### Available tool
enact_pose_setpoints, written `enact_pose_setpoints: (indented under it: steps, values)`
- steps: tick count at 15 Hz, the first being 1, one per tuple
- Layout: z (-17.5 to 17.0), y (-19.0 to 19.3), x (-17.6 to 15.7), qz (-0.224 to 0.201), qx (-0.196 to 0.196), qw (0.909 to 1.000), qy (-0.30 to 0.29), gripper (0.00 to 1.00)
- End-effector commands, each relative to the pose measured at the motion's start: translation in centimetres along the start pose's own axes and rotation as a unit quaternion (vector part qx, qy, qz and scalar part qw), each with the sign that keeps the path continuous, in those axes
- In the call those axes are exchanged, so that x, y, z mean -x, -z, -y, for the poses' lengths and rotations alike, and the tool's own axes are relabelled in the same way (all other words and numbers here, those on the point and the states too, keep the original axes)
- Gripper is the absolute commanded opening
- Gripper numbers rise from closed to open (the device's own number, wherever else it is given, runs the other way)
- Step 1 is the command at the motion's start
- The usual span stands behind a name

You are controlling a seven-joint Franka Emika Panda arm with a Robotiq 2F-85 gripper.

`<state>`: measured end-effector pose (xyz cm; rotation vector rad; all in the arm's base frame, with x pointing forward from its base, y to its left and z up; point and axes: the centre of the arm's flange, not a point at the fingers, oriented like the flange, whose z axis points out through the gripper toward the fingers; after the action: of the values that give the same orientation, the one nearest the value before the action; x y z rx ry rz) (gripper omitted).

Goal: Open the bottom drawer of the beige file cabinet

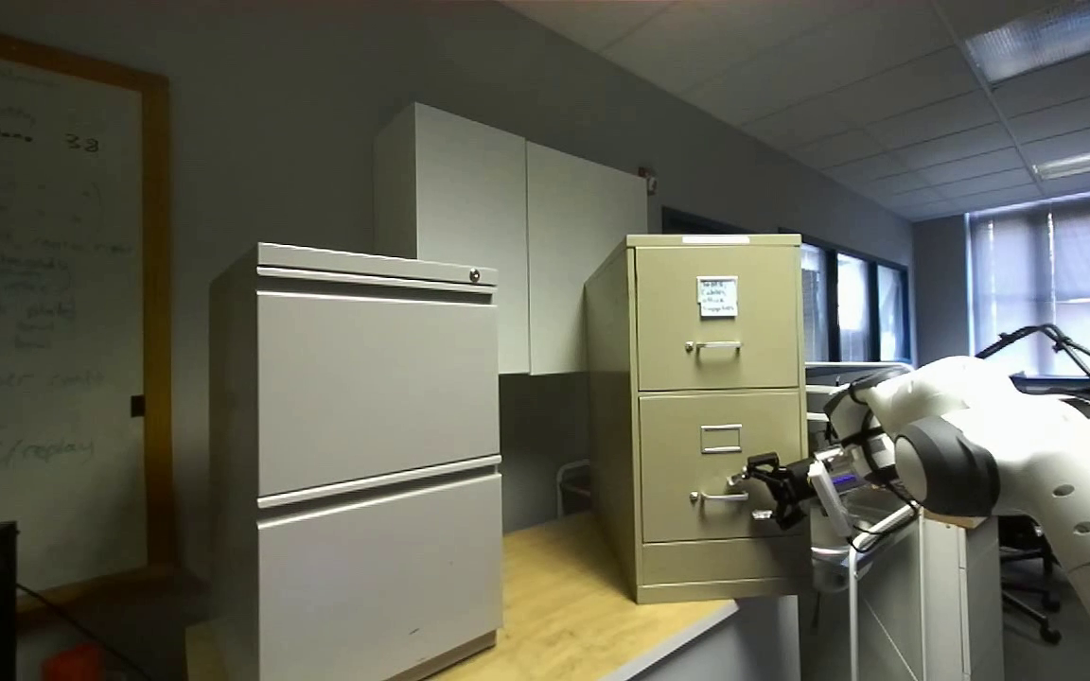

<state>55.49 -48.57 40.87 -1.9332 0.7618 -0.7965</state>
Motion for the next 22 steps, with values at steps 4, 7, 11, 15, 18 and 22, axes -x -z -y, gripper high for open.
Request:
enact_pose_setpoints:
  steps: [4, 7, 11, 15, 18, 22]
  values:
    - [-0.2, -2.3, -0.6, 0.016, 0.019, 0.9997, -0.006, 0.63]
    - [0.4, -1.7, -0.4, 0.015, 0.025, 0.9996, -0.001, 0.4]
    - [2.3, -0.6, 0.1, 0.02, 0.052, 0.9985, -0.004, 0.09]
    - [4.0, -0.4, 1.6, 0.031, 0.101, 0.9944, -0.011, 0.03]
    - [4.5, -0.6, 4.0, 0.053, 0.144, 0.9882, -0.005, 0.0]
    - [3.2, -0.7, 7.9, 0.084, 0.172, 0.9814, 0.016, 0.0]
